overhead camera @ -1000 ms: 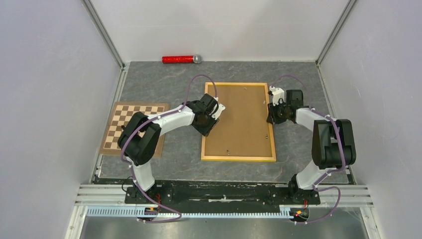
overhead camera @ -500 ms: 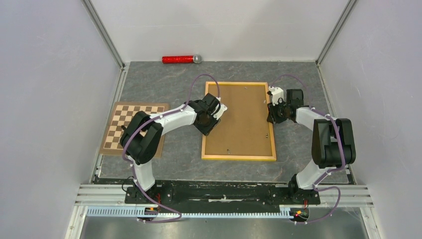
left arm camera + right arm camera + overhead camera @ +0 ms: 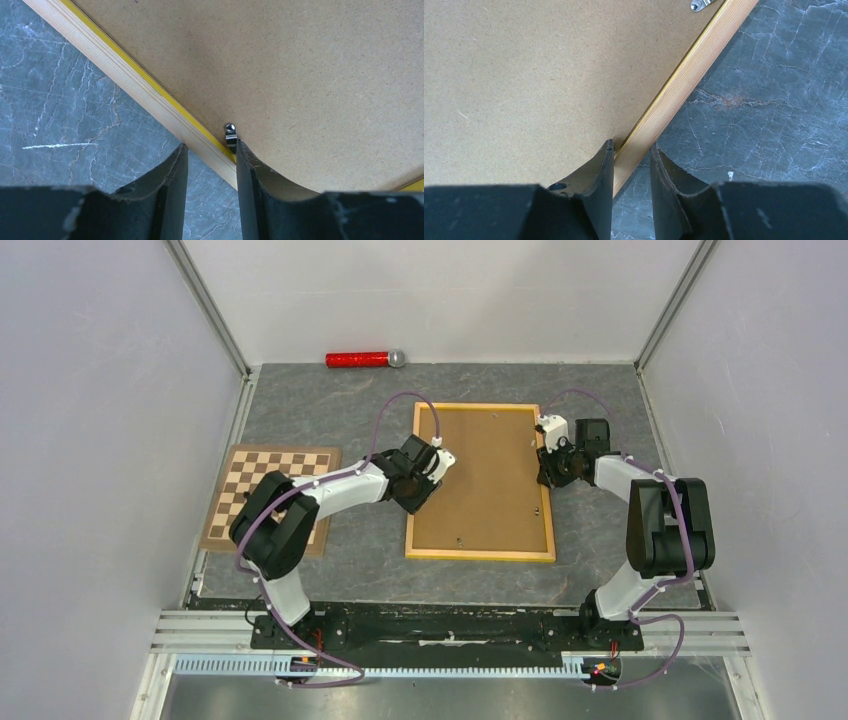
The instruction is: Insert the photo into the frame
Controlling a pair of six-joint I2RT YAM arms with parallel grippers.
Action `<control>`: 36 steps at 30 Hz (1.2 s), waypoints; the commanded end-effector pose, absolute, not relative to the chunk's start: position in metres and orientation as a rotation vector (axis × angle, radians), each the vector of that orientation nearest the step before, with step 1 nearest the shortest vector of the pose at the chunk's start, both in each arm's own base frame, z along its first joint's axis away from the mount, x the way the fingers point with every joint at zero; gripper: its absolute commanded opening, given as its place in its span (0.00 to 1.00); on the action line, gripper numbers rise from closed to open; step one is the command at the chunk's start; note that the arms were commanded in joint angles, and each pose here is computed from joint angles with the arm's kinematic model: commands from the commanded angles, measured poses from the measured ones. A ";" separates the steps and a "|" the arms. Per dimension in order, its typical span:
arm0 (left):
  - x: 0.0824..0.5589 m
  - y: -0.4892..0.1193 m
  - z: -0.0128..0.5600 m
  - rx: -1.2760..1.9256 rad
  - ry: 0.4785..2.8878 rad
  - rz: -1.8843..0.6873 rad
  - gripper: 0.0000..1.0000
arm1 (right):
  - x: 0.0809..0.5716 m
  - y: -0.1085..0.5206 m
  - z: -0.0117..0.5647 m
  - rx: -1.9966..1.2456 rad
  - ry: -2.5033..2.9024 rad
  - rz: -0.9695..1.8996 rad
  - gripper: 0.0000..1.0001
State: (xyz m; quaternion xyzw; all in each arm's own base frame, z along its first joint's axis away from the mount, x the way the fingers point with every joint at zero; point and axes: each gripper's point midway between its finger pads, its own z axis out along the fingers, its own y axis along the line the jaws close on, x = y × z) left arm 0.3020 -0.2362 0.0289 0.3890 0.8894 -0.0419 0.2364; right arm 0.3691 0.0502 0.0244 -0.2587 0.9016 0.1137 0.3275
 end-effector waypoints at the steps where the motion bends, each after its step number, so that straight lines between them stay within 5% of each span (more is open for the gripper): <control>1: 0.328 -0.238 0.039 1.154 2.259 -0.026 0.02 | 0.364 0.042 0.014 -0.842 2.357 0.227 0.00; 18: 0.322 -0.240 0.041 1.309 2.218 0.001 0.03 | 0.368 0.044 0.014 -0.876 2.349 0.241 0.00; 22: 0.321 -0.247 0.046 1.191 2.311 -0.049 0.33 | 0.366 0.046 0.016 -0.865 2.345 0.258 0.00; 26: 0.320 -0.255 0.057 1.079 2.377 -0.113 0.48 | 0.363 0.048 0.016 -0.854 2.348 0.271 0.00; 36: 0.316 -0.256 0.074 0.989 2.447 -0.161 0.54 | 0.357 0.050 0.016 -0.836 2.344 0.289 0.00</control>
